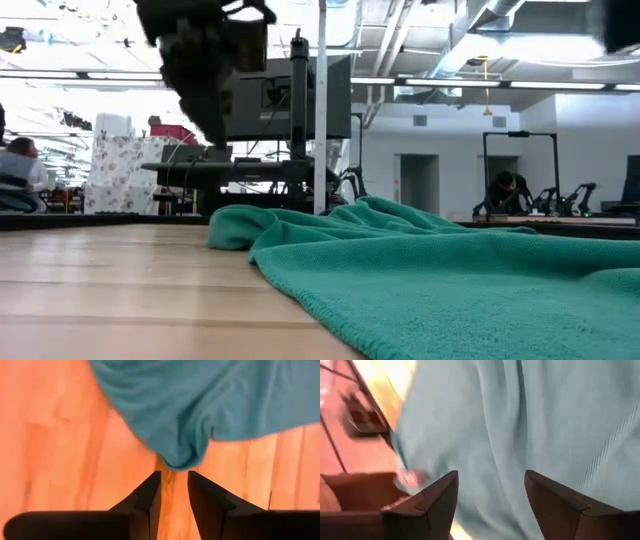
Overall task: Roll towel
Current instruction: Fold the blue towel in half
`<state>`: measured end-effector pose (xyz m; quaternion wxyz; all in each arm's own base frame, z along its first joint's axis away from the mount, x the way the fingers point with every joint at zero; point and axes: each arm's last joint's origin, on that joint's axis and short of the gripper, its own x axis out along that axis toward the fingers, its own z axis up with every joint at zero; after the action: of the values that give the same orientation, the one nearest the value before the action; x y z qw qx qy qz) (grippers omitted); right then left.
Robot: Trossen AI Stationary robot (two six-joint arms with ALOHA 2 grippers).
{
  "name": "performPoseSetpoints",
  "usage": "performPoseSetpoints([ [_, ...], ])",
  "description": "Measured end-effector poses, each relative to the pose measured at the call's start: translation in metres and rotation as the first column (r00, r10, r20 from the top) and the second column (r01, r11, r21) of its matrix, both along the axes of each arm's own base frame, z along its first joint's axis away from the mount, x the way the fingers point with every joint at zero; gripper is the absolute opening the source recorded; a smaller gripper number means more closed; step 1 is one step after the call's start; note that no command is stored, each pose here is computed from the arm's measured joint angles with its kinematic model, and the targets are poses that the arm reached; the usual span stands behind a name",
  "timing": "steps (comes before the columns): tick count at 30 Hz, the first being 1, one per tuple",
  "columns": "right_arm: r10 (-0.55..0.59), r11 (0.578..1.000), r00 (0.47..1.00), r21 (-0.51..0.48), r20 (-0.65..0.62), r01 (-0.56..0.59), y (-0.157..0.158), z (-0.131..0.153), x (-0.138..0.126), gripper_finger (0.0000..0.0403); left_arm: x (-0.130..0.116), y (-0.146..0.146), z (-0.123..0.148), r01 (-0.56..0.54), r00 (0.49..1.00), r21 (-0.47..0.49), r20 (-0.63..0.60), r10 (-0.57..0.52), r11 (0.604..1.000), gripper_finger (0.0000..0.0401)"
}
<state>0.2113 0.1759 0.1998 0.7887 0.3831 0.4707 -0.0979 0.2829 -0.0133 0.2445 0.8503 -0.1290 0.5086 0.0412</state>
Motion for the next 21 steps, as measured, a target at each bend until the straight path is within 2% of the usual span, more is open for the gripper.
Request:
performPoseSetpoints([
  [3,-0.038,0.998,0.999,-0.053,0.020,0.039,-0.030,0.008,0.013,0.0223,0.000,0.014,0.000,-0.053,0.998,-0.002,0.013,0.053,0.999,0.0079],
  [7,-0.083,0.986,0.996,-0.140,0.044,0.088,-0.072,0.015,0.029,0.0223,0.005,0.040,-0.022,-0.125,0.992,-0.040,0.029,0.126,0.991,0.0079],
  [9,-0.081,0.983,0.995,-0.160,0.054,0.089,-0.088,0.017,0.035,0.0223,0.009,0.053,-0.039,-0.144,0.988,-0.114,0.038,0.150,0.983,0.0080],
  [11,-0.060,0.985,0.997,-0.156,0.047,0.067,-0.101,0.017,0.039,0.0223,0.015,0.063,-0.053,-0.138,0.987,-0.238,0.052,0.154,0.962,0.0084],
  [13,-0.025,0.988,0.999,-0.149,0.033,0.030,-0.111,0.017,0.042,0.0223,0.023,0.069,-0.066,-0.114,0.988,-0.324,0.059,0.140,0.939,0.0095],
  [21,0.088,0.974,0.996,-0.208,-0.034,-0.094,-0.119,0.013,0.038,0.0223,0.051,0.082,-0.119,-0.197,0.971,-0.404,0.042,0.233,0.893,0.0169],
])
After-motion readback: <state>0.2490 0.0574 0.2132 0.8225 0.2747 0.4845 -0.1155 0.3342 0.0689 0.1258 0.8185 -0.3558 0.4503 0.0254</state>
